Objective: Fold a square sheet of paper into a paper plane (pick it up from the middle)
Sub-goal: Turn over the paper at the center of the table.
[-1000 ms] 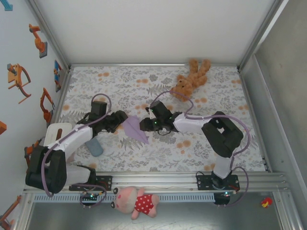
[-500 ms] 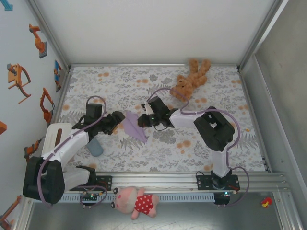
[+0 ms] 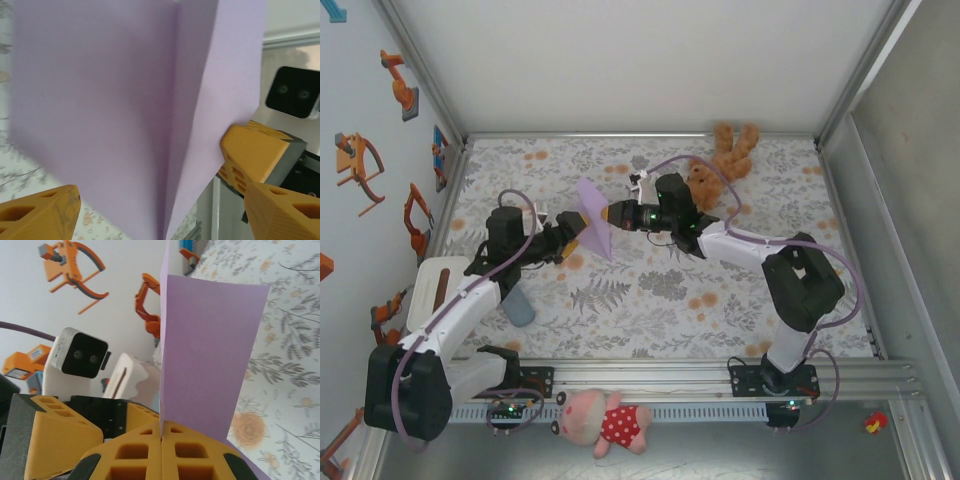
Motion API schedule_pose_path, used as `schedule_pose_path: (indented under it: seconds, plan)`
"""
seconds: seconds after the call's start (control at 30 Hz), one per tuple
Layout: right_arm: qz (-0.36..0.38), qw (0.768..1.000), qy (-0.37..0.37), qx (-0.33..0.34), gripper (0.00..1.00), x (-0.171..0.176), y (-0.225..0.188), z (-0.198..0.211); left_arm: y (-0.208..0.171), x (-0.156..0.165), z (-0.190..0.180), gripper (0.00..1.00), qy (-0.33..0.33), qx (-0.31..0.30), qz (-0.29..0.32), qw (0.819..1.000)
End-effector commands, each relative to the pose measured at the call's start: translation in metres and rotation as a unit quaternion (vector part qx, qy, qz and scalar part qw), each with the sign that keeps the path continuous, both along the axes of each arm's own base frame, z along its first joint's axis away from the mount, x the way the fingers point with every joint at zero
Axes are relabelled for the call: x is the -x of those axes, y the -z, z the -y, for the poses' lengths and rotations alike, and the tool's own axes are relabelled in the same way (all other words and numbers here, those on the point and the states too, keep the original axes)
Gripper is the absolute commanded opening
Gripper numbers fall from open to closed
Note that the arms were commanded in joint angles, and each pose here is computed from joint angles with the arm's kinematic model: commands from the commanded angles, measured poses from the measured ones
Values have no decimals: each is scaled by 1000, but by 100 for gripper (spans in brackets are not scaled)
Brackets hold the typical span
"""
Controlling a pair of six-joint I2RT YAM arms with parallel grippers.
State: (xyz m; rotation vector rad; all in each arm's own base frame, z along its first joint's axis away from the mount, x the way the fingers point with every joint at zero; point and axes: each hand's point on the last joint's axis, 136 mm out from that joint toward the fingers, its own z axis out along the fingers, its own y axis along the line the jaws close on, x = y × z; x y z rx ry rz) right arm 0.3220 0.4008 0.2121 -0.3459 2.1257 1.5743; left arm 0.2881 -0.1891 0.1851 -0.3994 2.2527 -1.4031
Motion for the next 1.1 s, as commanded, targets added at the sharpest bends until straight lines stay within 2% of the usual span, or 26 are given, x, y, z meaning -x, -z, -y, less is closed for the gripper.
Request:
schedule_pose_path:
  seconds: [0.0, 0.17, 0.3, 0.67, 0.9, 1.07]
  plan:
    - [-11, 999, -18, -43, 0, 11, -27, -1, -41, -3, 14, 81, 39, 47, 60, 996]
    - [-20, 997, -28, -67, 0, 17, -41, 0, -46, -3, 19, 71, 53, 56, 68, 995]
    - [-25, 996, -33, -79, 0, 20, -49, 0, -49, -2, 24, 67, 68, 64, 73, 993]
    - [-44, 993, -38, -104, 0, 22, -61, 2, -67, -2, 36, 45, 98, 102, 109, 984]
    - [-53, 992, -31, -106, 1, 19, -61, 4, -75, 3, 35, 32, 104, 100, 139, 980]
    - [-56, 992, -31, -106, 3, 19, -60, 4, -73, 3, 34, 21, 104, 93, 137, 981]
